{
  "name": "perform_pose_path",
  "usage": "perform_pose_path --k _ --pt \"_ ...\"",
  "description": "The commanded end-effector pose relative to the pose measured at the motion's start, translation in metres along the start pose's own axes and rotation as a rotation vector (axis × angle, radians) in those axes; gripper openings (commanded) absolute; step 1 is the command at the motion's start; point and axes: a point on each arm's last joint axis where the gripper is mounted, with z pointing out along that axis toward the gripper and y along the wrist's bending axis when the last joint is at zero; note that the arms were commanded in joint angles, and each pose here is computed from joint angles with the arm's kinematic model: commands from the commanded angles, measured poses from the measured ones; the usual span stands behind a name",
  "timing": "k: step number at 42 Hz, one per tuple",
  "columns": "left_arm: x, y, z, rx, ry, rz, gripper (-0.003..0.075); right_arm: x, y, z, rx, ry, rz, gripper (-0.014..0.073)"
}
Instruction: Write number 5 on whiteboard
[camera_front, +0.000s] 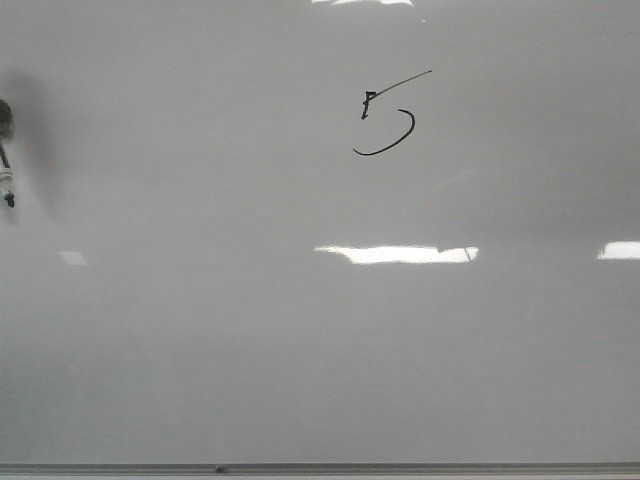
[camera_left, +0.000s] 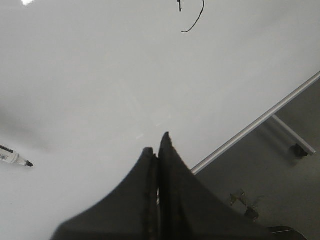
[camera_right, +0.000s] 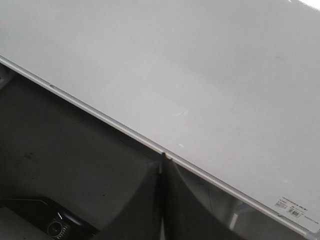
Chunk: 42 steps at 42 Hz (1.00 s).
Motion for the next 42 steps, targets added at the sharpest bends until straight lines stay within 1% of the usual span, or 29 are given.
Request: perform_pose_path --k 1,18,22,26,29,35,38,41,42 --pt "-0.014 -0.002 -0.008 0.018 -0.106 0.001 -0.002 -0.012 -0.001 -0.005 0.002 -0.078 0.005 -0.007" --pt "-0.014 -0.002 -0.008 0.019 -0.105 0.0 -0.002 -0.012 -0.001 -0.005 0.002 -0.078 0.005 -0.007" --pt "-0.014 0.004 -0.012 -0.006 -0.118 -0.025 -0.002 -0.012 -0.001 -0.005 0.002 -0.078 0.005 -0.007" --pt "-0.011 0.016 -0.022 -0.066 -0.144 -0.061 -0.002 -0.012 -0.001 -0.005 0.002 -0.078 0.005 -0.007" --pt "-0.003 0.024 -0.027 -0.112 -0.152 -0.106 -0.002 -0.012 -0.001 -0.005 0.002 -0.078 0.005 -0.007" --pt "0.026 0.032 -0.031 -0.145 -0.148 -0.206 -0.002 -0.012 -0.001 -0.005 0.002 -0.078 0.005 -0.007" --pt "0.043 0.03 -0.034 -0.14 -0.177 -0.177 -0.002 -0.012 -0.001 -0.005 0.002 -0.078 0.005 -0.007" --pt "0.058 0.028 -0.037 -0.154 -0.256 -0.093 -0.002 -0.012 -0.001 -0.005 0.002 -0.078 0.005 -0.007" --pt "0.065 0.028 -0.038 -0.169 -0.28 -0.09 -0.002 -0.012 -0.001 -0.005 0.002 -0.078 0.005 -0.007"
